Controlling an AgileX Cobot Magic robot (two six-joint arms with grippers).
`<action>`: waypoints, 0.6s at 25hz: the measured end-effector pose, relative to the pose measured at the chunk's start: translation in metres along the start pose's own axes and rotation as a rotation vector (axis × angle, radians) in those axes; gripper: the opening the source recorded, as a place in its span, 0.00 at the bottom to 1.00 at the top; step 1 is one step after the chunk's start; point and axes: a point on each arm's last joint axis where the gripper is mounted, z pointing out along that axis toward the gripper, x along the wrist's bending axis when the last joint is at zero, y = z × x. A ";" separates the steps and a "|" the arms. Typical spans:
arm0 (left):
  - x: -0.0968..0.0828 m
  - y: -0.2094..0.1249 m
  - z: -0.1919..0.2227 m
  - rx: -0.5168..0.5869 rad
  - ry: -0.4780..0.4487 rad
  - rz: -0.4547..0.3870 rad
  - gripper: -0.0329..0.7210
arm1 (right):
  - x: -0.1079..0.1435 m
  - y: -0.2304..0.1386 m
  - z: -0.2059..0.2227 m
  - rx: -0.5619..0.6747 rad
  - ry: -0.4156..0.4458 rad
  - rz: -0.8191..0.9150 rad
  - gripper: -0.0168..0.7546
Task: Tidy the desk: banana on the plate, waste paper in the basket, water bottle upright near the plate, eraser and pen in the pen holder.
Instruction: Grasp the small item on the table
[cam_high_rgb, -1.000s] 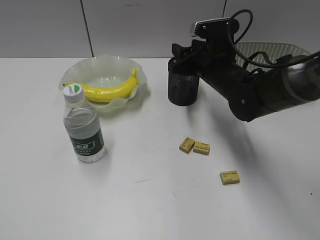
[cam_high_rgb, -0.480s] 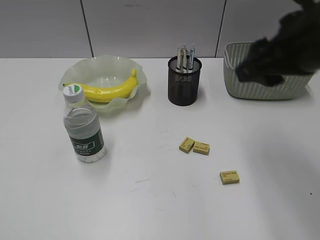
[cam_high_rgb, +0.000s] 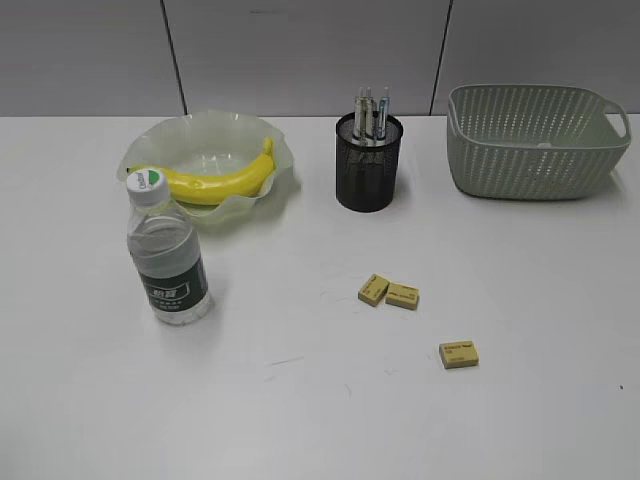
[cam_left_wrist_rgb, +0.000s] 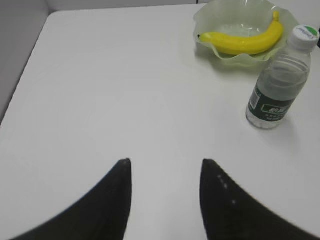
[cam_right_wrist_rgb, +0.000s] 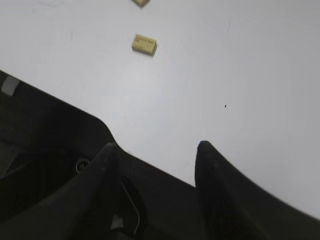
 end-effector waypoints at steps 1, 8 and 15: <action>-0.002 0.007 0.002 -0.016 -0.011 0.034 0.49 | 0.000 -0.010 -0.005 -0.057 0.000 -0.001 0.53; -0.040 0.073 0.053 -0.036 -0.325 0.183 0.48 | -0.002 -0.052 -0.022 -0.321 -0.008 -0.004 0.52; -0.137 0.145 0.141 0.047 -0.696 0.376 0.39 | -0.002 -0.053 -0.021 -0.322 -0.014 -0.005 0.52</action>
